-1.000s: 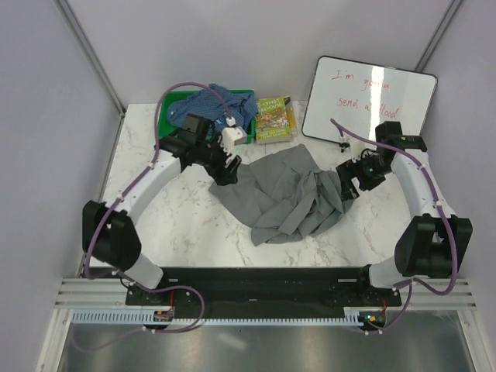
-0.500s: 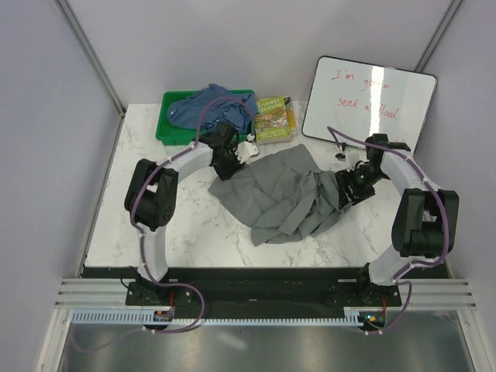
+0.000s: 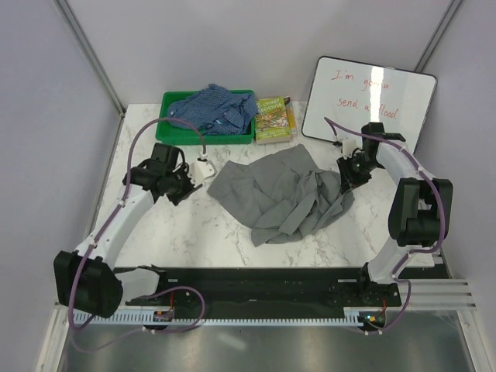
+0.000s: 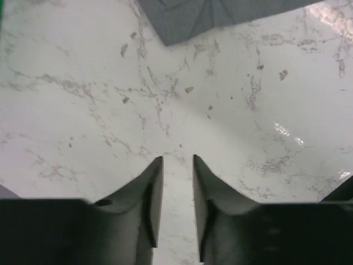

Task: Fold and stack the long sleeve shirts
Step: Flatten the shirt out

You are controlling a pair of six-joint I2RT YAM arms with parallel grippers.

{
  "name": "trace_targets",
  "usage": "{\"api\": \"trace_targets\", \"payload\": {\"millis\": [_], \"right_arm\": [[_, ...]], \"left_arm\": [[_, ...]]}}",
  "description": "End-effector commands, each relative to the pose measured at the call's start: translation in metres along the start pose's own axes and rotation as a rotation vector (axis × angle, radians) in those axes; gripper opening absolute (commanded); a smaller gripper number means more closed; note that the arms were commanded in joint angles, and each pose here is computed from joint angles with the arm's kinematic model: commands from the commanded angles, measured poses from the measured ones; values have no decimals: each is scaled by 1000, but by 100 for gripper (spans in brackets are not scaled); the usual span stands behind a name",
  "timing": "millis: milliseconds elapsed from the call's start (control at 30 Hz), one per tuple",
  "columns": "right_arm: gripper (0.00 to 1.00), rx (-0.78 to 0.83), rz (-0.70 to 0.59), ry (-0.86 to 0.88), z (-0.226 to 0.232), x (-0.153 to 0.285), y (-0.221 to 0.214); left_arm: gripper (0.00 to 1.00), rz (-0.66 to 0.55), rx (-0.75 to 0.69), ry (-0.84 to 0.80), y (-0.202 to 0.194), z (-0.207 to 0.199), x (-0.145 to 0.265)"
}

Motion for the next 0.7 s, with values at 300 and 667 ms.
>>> {"api": "trace_targets", "payload": {"millis": [300,667], "right_arm": [[0,43,-39,-102,6,26,-1],[0,66,-55,-148,-2,44,17]], "left_arm": [[86,-119,387,-156,112,54,-114],[16,80,411,-160,87,50,-166]]}}
Point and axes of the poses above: each gripper's point midway between its finger pads, its own x axis back along the fingers, its own z axis along the line the jaws close on, y = z × x, the point moved 10 cm from there along x, back along the fingers, and after that the axes turned 11 degrees about x, right-handed, at the moved point
